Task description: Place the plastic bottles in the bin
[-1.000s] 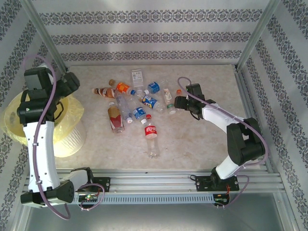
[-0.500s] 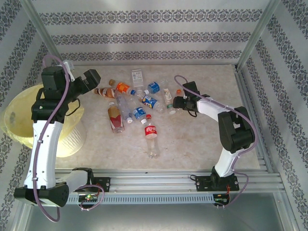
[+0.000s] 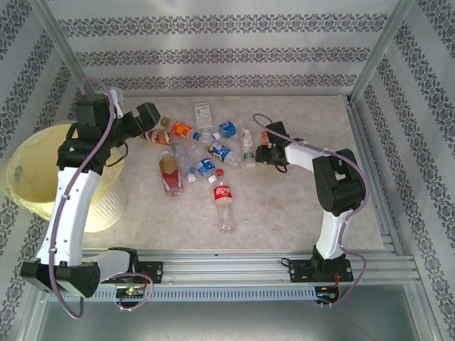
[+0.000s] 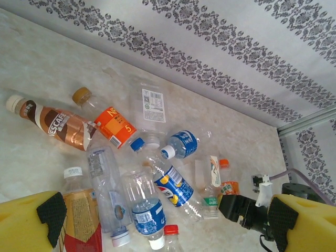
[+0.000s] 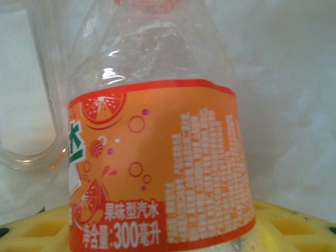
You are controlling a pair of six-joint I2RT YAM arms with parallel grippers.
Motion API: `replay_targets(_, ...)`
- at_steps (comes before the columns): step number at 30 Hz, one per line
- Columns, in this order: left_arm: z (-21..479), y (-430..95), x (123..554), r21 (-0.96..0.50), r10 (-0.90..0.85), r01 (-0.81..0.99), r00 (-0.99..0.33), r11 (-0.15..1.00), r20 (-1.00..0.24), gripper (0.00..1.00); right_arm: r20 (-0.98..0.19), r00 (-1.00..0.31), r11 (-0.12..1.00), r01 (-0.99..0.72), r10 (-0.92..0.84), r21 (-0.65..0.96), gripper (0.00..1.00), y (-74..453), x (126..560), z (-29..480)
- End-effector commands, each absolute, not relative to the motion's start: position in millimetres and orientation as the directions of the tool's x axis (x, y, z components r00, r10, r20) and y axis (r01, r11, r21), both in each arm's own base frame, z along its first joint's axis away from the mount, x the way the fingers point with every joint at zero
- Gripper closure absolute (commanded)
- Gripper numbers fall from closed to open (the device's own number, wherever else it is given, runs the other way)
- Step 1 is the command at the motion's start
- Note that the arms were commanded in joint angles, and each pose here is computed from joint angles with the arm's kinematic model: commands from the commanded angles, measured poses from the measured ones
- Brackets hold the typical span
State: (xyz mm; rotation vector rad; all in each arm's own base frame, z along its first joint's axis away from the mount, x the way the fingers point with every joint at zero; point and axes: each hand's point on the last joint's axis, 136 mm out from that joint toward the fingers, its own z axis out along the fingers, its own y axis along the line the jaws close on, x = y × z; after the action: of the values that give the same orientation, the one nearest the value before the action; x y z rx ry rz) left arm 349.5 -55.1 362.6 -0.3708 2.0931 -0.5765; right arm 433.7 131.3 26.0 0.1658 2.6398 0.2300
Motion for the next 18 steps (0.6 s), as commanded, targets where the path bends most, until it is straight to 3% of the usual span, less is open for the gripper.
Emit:
replay_targets(1,380.0,-68.2,352.6,-0.543,-0.451,0.022,-0.527,0.840,-0.720,0.00,-0.508,-0.847,0.981,0.074,0.157,0.180,0.41,129.7,433.7,38.2)
replay_targets(11,380.0,-97.3,366.6,-0.601,-0.450,0.126,-0.548,0.789,-0.705,0.00,-0.666,-0.729,0.975,0.009,0.158,0.221,0.54,124.0,421.2,93.0)
replay_targets(18,371.9,-152.4,385.0,-0.614,-0.389,0.232,-0.595,0.755,-0.703,0.00,-0.761,-0.634,0.965,-0.085,0.139,0.246,0.55,130.3,406.0,131.1)
